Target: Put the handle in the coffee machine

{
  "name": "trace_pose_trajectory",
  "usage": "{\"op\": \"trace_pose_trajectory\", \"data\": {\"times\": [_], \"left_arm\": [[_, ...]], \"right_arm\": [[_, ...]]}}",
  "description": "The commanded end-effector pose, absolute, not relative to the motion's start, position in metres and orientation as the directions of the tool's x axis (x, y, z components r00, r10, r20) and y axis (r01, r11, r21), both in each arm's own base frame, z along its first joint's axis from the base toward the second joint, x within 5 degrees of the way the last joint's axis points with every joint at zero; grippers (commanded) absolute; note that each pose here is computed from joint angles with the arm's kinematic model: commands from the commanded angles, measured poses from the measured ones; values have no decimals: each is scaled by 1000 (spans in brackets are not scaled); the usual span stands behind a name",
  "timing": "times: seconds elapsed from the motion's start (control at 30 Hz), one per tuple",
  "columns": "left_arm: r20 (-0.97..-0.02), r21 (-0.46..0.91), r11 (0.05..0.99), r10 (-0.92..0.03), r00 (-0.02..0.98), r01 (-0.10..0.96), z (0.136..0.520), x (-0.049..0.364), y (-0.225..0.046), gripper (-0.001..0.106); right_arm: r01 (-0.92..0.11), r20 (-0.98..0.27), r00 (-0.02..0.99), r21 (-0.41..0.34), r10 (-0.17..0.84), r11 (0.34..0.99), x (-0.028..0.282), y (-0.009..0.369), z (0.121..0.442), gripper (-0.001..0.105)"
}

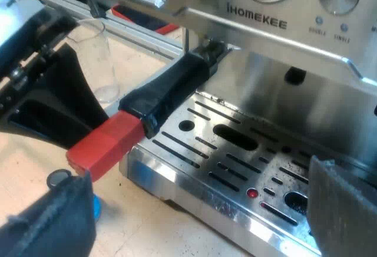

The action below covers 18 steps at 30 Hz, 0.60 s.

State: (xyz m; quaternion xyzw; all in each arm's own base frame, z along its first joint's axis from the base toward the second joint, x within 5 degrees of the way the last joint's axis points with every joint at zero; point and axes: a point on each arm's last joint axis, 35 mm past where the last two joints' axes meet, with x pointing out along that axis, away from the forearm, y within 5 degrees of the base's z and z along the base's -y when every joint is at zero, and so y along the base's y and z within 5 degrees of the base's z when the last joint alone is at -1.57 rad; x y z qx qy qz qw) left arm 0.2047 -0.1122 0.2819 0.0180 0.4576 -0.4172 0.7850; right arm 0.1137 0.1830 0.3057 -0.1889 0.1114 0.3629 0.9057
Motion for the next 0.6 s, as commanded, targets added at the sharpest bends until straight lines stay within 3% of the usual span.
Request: {"op": "trace_pose_trajectory", "data": {"times": [0.03,0.17,0.33,0.4,0.43,0.5,0.6], "left_arm": [[-650,-432,558,-737,184,708,299,202,-112,0],[-736,-302,637,-628,252,709,299,196,-77,0],[-764,-234,738,-542,350,633,304,195,-50,5],[-756,-224,767,-526,390,601,308,194,-40,24],[-754,-222,772,-524,397,596,309,194,-38,28],[-741,-216,799,-508,439,561,316,193,-30,52],[-710,-198,847,-471,524,494,337,190,-20,75]], "right_arm": [[-700,-329,711,-258,621,665,113,182,310,75],[-723,-333,688,-248,645,644,112,183,309,75],[-747,-336,663,-233,669,622,111,184,309,75],[-747,-336,663,-234,669,622,111,184,309,75],[-747,-336,663,-234,669,622,111,184,309,75],[-747,-336,663,-234,669,622,111,184,309,75],[-768,-338,638,-212,692,605,115,182,310,75]]}}
